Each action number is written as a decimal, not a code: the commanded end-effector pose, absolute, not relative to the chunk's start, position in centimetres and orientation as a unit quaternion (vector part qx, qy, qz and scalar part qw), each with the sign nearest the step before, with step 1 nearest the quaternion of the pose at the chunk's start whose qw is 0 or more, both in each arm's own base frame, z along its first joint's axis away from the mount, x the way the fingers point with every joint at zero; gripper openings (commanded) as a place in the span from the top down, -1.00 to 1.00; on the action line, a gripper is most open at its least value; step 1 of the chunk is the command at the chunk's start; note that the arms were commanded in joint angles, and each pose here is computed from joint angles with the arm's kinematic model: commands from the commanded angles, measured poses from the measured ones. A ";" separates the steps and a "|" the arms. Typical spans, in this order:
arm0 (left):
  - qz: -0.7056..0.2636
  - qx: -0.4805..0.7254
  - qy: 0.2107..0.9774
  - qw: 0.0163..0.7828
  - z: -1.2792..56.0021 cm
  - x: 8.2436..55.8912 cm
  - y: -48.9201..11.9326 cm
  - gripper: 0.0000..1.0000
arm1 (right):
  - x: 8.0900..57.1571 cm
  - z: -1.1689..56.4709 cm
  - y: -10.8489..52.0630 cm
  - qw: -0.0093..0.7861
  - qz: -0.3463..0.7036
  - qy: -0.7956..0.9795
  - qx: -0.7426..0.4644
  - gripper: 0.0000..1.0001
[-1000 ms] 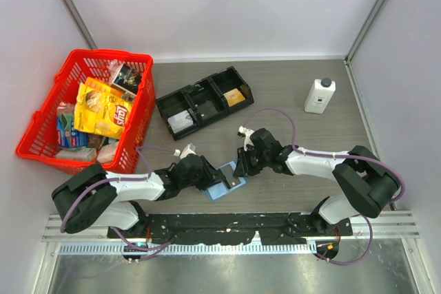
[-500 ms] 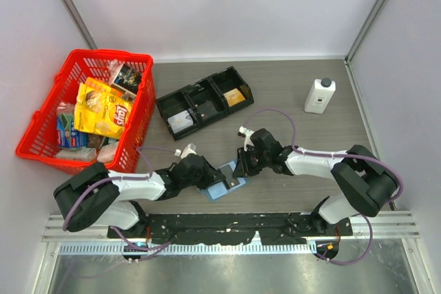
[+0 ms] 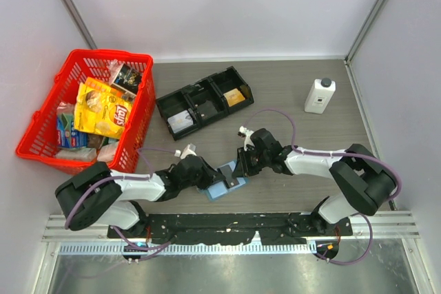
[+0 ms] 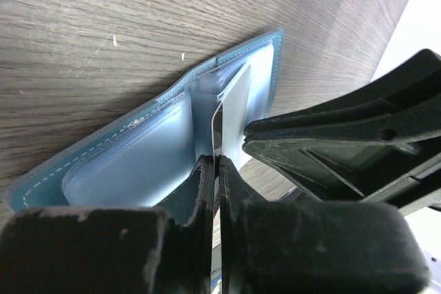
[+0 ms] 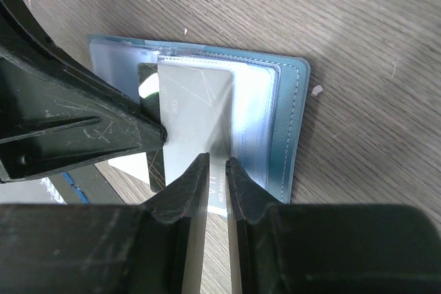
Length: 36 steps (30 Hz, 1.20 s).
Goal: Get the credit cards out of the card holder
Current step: Remove the credit card from the card holder.
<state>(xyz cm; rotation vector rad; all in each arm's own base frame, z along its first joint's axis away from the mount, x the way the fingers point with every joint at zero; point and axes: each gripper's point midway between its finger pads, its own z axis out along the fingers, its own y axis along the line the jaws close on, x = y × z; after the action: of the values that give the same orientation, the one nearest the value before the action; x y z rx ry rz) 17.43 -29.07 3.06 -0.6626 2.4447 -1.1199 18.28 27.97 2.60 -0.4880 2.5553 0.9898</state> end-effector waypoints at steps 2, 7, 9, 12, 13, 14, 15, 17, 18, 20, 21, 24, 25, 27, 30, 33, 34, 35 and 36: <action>-0.427 -0.241 0.847 0.202 4.7 17.8 -29.0 0.99 | 17.8 0.5 26.9 0.158 0.327 0.918 -0.160 0.58; -0.430 -0.246 0.844 0.206 5.0 17.6 -28.4 1.00 | 17.7 -0.3 26.4 0.150 0.319 0.924 -0.150 0.58; -0.426 -0.248 0.845 0.206 4.9 17.4 -28.0 1.00 | 17.8 -0.5 26.2 0.148 0.315 0.926 -0.145 0.59; -0.424 -0.249 0.845 0.208 5.0 17.2 -27.6 1.00 | 18.0 -0.7 25.8 0.146 0.312 0.929 -0.136 0.60; -0.422 -0.249 0.846 0.208 5.0 17.1 -27.4 1.00 | 18.0 -0.7 25.7 0.147 0.310 0.930 -0.135 0.61; -0.414 -0.250 0.850 0.206 4.7 16.9 -27.1 1.00 | 18.2 -0.7 25.5 0.147 0.309 0.931 -0.131 0.62; -0.415 -0.250 0.849 0.209 5.1 16.8 -26.9 1.00 | 18.3 -0.7 25.4 0.148 0.308 0.931 -0.130 0.62; -0.406 -0.249 0.853 0.212 5.1 16.6 -26.2 1.00 | 18.5 -0.5 25.2 0.153 0.306 0.931 -0.129 0.62; -0.405 -0.245 0.854 0.216 5.4 16.5 -26.0 1.00 | 18.6 -0.2 25.2 0.157 0.308 0.930 -0.129 0.62; -0.397 -0.240 0.858 0.222 5.5 16.3 -25.4 1.00 | 19.0 0.5 25.2 0.171 0.308 0.927 -0.131 0.62; -0.395 -0.237 0.858 0.226 5.8 16.2 -25.1 1.00 | 19.1 0.6 25.2 0.175 0.307 0.926 -0.133 0.62; -0.384 -0.221 0.866 0.233 6.1 15.8 -24.4 1.00 | 19.7 2.0 25.4 0.194 0.311 0.920 -0.138 0.57; -0.382 -0.211 0.868 0.237 6.3 15.7 -24.3 1.00 | 19.9 2.3 25.5 0.201 0.312 0.918 -0.141 0.57; -0.371 -0.183 0.877 0.245 6.7 15.5 -24.0 1.00 | 19.9 3.1 25.3 0.204 0.308 0.918 -0.145 0.52; -0.356 -0.100 0.889 0.269 8.2 15.5 -24.1 1.00 | 20.2 5.6 25.7 0.230 0.324 0.902 -0.169 0.25; -0.343 -0.001 0.897 0.279 9.9 15.3 -24.8 1.00 | 20.2 8.3 26.1 0.261 0.344 0.878 -0.208 0.04; -0.336 0.030 0.900 0.276 10.2 15.2 -25.1 1.00 | 20.1 10.1 26.4 0.281 0.357 0.861 -0.231 -0.03; -0.343 0.074 0.899 0.263 10.7 14.5 -25.6 1.00 | 20.0 11.8 26.5 0.298 0.368 0.847 -0.242 -0.06; -0.347 0.111 0.894 0.261 11.5 14.3 -26.2 1.00 | 19.7 12.6 26.7 0.307 0.376 0.834 -0.263 -0.14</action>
<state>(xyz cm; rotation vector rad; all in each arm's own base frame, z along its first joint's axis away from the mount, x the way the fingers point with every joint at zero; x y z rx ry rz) 14.93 -25.02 8.85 -0.1600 2.4451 -0.9616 18.96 25.45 6.33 -0.5126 2.4620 0.9276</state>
